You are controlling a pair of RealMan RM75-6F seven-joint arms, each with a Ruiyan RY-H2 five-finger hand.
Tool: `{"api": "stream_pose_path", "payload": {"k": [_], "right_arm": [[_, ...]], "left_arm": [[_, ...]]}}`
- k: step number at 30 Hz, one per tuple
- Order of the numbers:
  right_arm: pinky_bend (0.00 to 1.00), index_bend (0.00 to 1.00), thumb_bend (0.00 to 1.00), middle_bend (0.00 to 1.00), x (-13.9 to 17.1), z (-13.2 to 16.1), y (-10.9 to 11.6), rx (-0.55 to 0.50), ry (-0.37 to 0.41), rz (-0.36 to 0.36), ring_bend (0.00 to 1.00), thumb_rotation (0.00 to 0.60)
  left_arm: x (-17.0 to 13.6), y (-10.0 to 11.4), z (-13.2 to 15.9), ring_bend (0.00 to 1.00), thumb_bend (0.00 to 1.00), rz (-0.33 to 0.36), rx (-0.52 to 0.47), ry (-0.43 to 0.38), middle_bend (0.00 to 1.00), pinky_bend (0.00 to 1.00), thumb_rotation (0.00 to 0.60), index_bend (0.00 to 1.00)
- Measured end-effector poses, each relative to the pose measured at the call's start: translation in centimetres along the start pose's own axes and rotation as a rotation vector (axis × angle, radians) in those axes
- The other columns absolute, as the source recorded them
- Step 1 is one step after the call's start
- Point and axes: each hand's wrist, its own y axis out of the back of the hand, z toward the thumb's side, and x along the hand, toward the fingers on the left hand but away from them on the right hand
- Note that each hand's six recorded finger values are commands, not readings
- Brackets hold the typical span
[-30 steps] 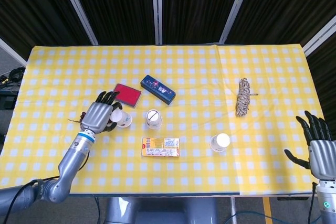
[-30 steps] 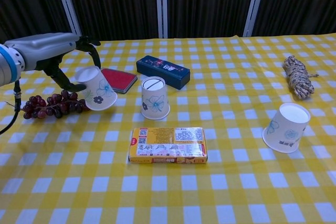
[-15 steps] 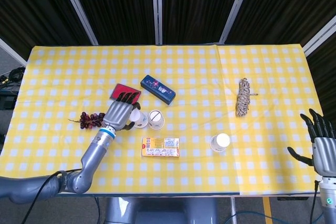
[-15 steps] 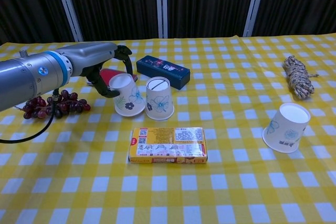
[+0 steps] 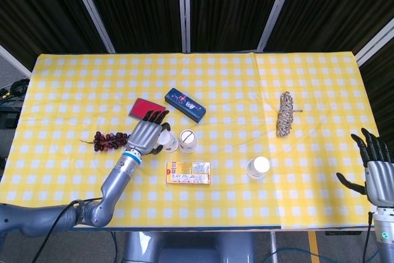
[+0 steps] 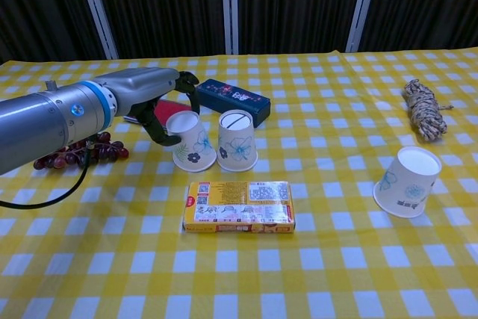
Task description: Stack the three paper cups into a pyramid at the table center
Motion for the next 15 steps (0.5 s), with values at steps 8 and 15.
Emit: {"api": "stream_pose_path", "payload": {"k": [8, 15], "right_arm": [[0.00, 0.16, 0.06, 0.00, 0.1, 0.2, -0.1, 0.009, 0.005, 0.005, 0.00, 0.600], [0.00, 0.16, 0.06, 0.00, 0.1, 0.1, -0.2, 0.013, 0.004, 0.007, 0.00, 0.600]], "left_arm": [[-0.3, -0.1, 0.1, 0.00, 0.29, 0.013, -0.020, -0.018, 0.00, 0.00, 0.600, 0.02], [-1.7, 0.9, -0.3, 0.00, 0.29, 0.051, -0.048, -0.039, 0.00, 0.00, 0.600, 0.02]]}}
